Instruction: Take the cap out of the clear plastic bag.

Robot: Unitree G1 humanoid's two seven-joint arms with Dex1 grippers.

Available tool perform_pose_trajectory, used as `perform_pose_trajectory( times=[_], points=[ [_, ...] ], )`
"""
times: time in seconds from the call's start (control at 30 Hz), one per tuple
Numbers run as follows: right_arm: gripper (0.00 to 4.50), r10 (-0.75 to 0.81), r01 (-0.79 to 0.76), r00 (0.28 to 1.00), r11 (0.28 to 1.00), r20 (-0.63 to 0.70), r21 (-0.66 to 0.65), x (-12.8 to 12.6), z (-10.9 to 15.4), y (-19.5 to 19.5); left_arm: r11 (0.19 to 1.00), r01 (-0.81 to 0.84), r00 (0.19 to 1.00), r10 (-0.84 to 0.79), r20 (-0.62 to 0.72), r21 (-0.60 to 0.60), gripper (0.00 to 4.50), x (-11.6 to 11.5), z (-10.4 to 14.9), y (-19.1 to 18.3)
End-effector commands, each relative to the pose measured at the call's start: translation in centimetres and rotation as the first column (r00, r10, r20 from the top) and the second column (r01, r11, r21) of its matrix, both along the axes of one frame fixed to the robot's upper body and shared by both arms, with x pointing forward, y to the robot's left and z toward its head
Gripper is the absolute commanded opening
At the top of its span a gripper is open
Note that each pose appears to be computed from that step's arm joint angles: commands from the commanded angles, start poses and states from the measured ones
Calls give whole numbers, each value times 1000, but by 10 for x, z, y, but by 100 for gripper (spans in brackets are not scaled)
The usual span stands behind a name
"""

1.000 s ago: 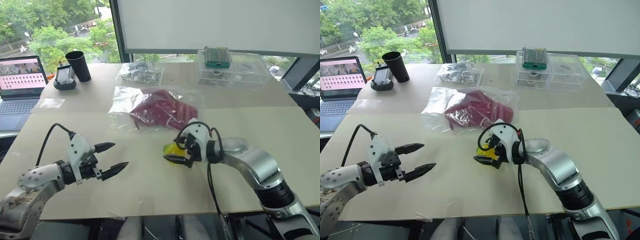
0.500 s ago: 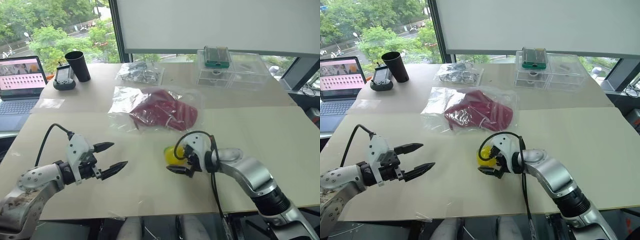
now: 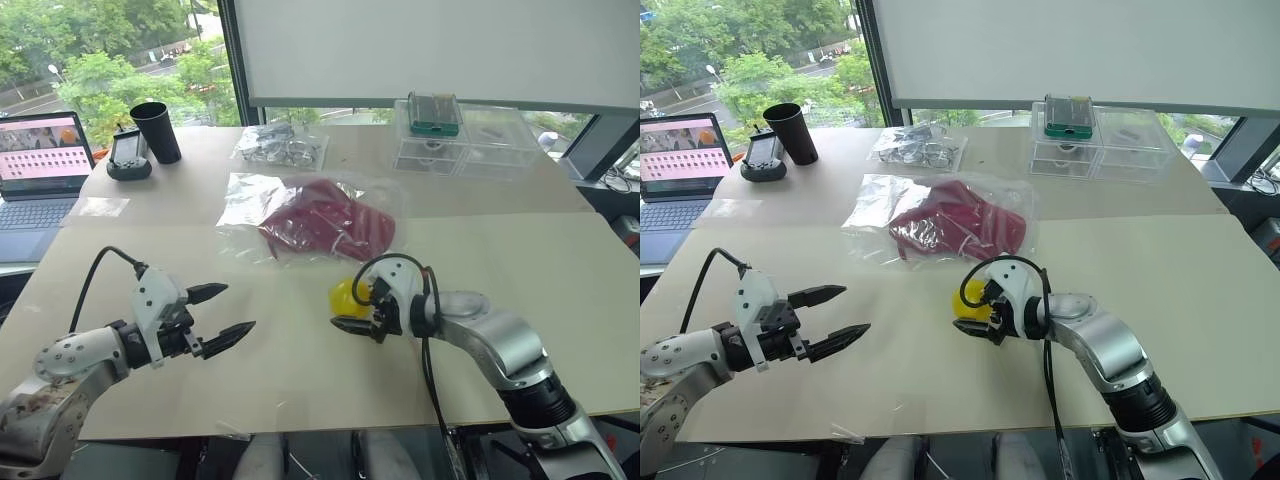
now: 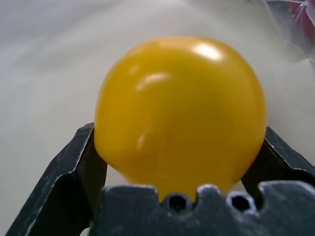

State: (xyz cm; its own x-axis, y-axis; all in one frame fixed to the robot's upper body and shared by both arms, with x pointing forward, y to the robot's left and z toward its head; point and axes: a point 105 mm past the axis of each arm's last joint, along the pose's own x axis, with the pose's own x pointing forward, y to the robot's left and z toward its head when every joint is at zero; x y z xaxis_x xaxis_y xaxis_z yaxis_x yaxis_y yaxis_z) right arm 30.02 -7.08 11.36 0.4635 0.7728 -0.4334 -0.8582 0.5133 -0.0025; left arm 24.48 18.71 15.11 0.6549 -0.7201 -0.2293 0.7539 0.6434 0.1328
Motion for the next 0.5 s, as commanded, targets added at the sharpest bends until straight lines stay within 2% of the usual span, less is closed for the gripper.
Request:
perform_pose_trajectory(
  times=[0.03, 0.13, 0.2, 0.27, 0.33, 0.4, 0.43, 0.5],
  points=[
    [359, 26, -42, 992, 991, 125, 125, 5, 57, 0, 1000, 3, 999, -4, 33, 7, 450, 0, 7, -1],
    [359, 54, -107, 984, 941, 171, 322, 3, 110, 0, 1000, 2, 1000, -2, 31, 5, 450, 1, 6, -1],
    [359, 23, -103, 982, 898, 188, 428, 10, 136, -5, 1000, 2, 999, -2, 32, 4, 450, 1, 6, -2],
    [359, -53, -76, 973, 846, 224, 528, 23, 167, -16, 1000, 2, 999, -2, 32, 4, 450, 2, 5, -2],
    [359, -234, 44, 943, 793, 237, 608, 56, 194, -36, 1000, 2, 999, -2, 32, 2, 450, 3, 5, -3],
    [359, -534, 296, 808, 734, 251, 611, 112, 208, -70, 1000, 4, 999, -4, 32, 1, 450, 4, 4, -4],
    [359, -640, 430, 716, 719, 279, 547, 137, 202, -84, 1000, 6, 999, -6, 32, -2, 450, 4, 4, -5],
    [359, -724, 593, 584, 690, 368, 416, 167, 185, -104, 1000, 7, 999, -7, 32, -4, 450, 6, 3, -7]
  ],
)
